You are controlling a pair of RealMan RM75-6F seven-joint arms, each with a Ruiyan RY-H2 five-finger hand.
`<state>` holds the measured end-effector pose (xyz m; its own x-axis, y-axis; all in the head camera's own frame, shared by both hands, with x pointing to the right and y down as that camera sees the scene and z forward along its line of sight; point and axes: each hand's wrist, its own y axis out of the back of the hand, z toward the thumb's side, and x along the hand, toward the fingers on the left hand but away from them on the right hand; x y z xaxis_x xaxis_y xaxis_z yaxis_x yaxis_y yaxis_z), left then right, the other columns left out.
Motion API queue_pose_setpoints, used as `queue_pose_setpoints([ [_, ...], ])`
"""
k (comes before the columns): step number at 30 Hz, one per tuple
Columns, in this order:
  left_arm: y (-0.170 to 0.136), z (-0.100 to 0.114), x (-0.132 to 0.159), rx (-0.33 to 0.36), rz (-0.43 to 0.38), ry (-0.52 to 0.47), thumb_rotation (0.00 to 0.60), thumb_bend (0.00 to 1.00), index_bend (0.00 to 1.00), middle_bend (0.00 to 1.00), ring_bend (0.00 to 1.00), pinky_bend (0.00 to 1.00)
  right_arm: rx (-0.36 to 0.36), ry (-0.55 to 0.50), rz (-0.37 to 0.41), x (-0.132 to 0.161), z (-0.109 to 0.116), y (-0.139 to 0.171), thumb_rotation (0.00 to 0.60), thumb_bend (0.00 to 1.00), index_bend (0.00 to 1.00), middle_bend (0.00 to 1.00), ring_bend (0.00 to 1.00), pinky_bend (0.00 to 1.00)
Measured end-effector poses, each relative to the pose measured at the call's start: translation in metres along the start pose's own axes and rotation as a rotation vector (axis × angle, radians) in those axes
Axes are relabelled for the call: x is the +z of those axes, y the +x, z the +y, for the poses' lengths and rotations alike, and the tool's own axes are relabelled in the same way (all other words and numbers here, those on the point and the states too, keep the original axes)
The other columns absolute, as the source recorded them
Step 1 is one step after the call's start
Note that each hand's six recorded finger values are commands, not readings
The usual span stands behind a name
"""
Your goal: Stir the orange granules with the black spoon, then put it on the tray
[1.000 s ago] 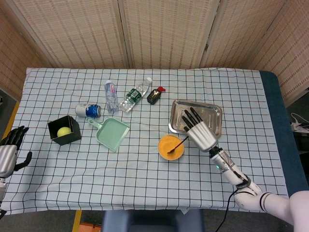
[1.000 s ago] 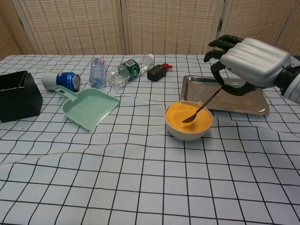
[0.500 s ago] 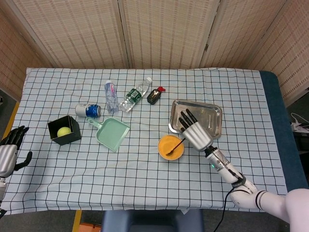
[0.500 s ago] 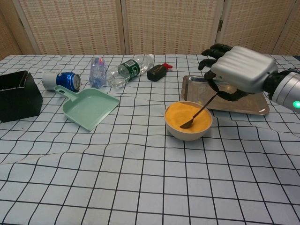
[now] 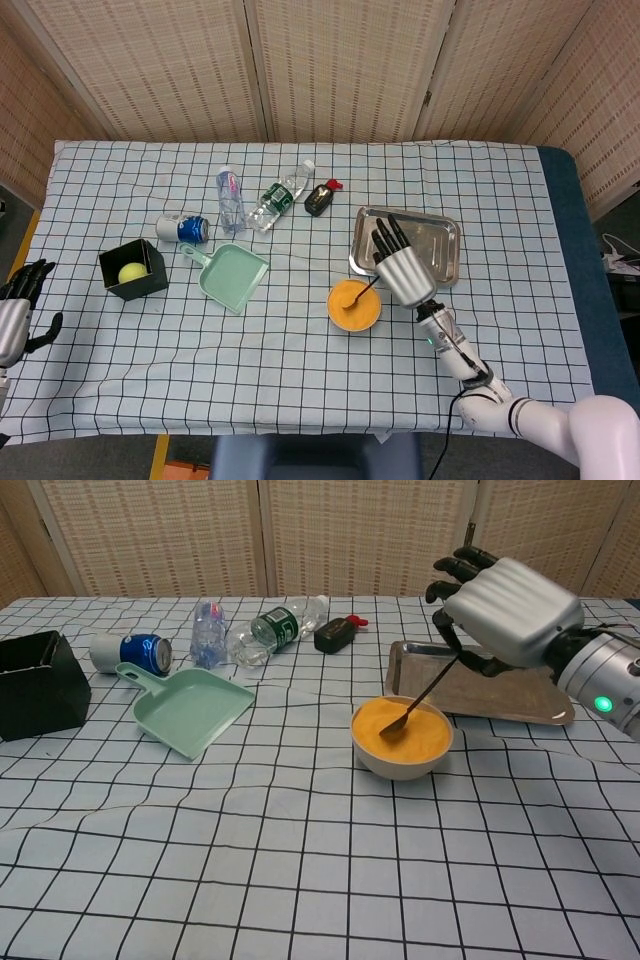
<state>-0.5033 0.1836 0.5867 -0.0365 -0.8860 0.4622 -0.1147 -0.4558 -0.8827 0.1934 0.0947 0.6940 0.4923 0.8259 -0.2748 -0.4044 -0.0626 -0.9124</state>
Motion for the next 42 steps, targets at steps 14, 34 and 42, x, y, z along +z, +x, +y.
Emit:
queue_pose_setpoints([
  [14,-0.001,-0.003,0.004,-0.003,-0.008,0.012,0.600,0.46,0.00,0.00,0.01,0.19,0.007,-0.092,-0.017,-0.019,0.003,0.009,0.600,0.52,1.00,0.21,0.00,0.00],
  [34,0.000,-0.004,0.004,-0.011,-0.009,0.008,0.600,0.46,0.00,0.00,0.01,0.19,0.078,-0.054,0.038,-0.004,-0.013,-0.006,0.600,0.53,1.00,0.23,0.00,0.00],
  [42,-0.001,-0.003,0.006,-0.008,-0.019,0.006,0.600,0.46,0.00,0.00,0.01,0.19,0.137,0.007,0.107,-0.003,-0.013,0.003,0.600,0.53,1.00,0.23,0.00,0.00],
])
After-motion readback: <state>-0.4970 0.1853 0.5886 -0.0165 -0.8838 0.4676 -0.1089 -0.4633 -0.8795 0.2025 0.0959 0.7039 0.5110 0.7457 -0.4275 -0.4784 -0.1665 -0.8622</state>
